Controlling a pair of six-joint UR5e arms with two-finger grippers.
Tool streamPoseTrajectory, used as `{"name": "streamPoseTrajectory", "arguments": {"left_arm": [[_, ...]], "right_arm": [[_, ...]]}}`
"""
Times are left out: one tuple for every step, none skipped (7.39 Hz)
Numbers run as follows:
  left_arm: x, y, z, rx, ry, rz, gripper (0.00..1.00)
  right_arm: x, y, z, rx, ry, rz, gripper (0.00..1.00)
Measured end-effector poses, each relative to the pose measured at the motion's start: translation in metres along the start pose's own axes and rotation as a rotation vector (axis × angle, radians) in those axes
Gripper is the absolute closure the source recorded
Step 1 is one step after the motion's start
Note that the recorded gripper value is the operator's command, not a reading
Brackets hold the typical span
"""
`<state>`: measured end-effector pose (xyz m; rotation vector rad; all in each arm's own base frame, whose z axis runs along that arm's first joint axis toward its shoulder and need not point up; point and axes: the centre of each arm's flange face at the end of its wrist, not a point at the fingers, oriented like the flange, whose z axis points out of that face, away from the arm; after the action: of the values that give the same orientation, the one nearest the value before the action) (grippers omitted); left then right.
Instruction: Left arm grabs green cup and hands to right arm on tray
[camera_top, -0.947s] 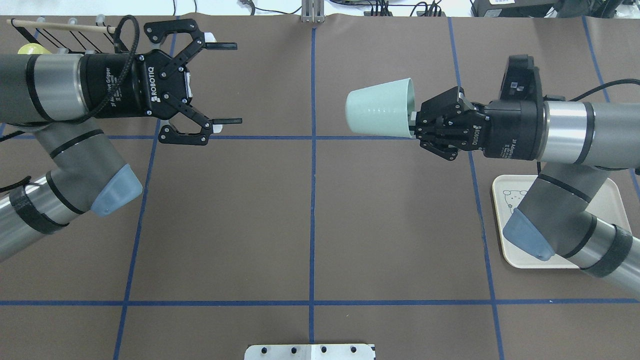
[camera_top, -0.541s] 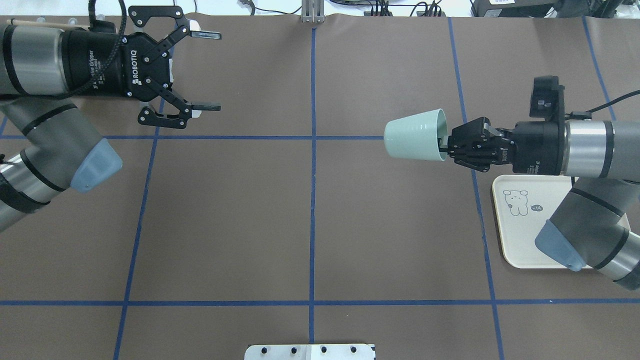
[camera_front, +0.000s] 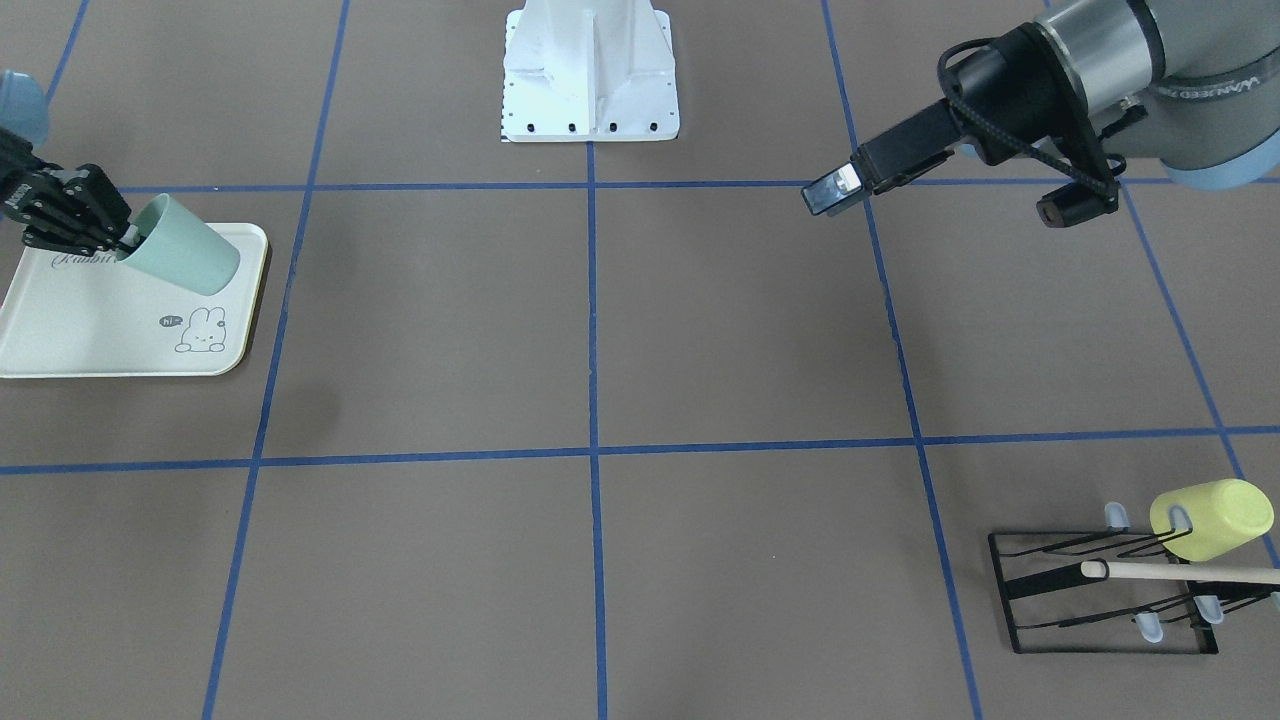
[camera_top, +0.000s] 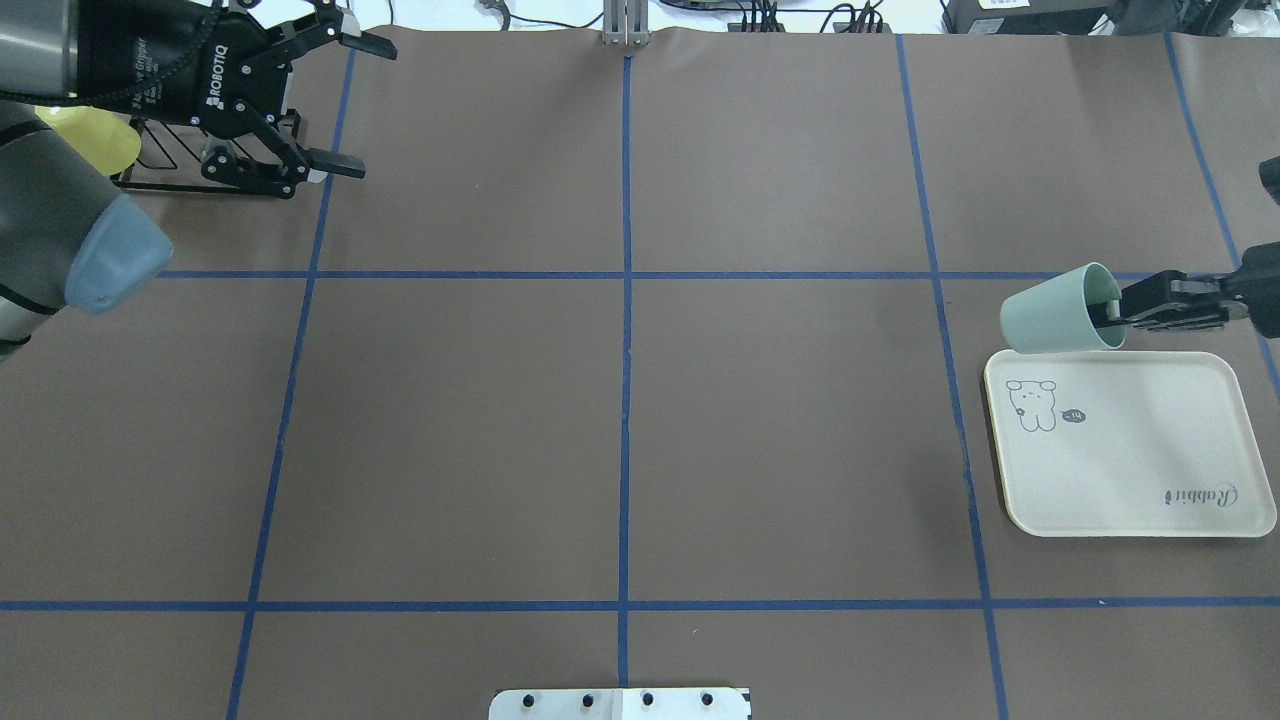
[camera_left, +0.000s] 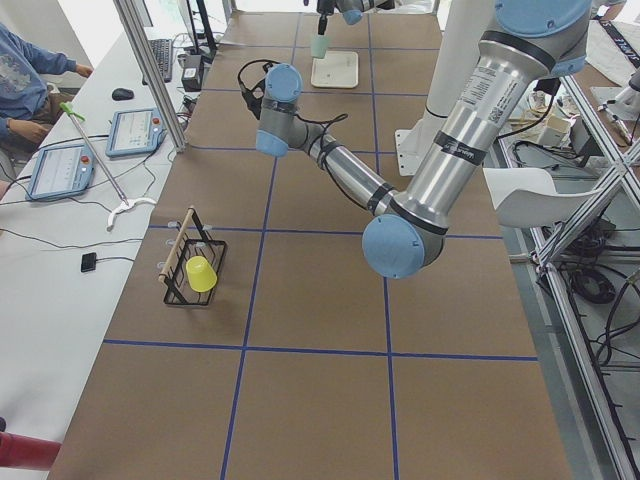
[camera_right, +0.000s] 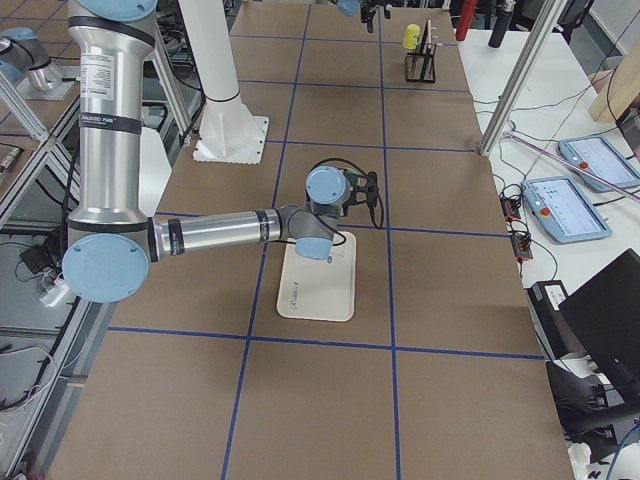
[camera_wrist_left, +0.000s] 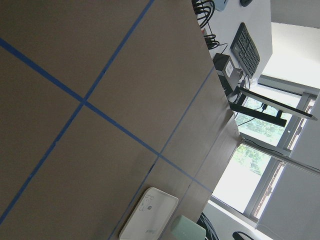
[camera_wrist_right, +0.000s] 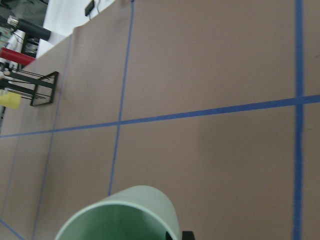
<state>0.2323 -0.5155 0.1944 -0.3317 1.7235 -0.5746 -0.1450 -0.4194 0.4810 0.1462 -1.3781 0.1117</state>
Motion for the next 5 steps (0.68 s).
{"name": "streamPoseTrajectory", "arguments": {"left_arm": [[0.004, -0.002, 0.000, 0.029, -0.027, -0.008, 0.00], [0.009, -0.001, -0.001, 0.054, -0.052, -0.012, 0.00], [0.013, 0.002, -0.001, 0.072, -0.076, -0.009, 0.00], [0.016, 0.005, -0.001, 0.088, -0.096, -0.012, 0.00], [0.018, 0.006, 0.000, 0.102, -0.115, -0.014, 0.00]], "right_arm": [[0.014, -0.002, -0.003, -0.015, 0.064, 0.074, 1.00], [0.032, 0.001, -0.005, -0.008, 0.123, 0.130, 1.00], [0.059, 0.013, -0.010, 0.007, 0.188, 0.144, 1.00], [0.090, 0.028, -0.018, 0.010, 0.261, 0.116, 1.00], [0.113, 0.039, -0.022, -0.002, 0.331, 0.075, 1.00]]}}
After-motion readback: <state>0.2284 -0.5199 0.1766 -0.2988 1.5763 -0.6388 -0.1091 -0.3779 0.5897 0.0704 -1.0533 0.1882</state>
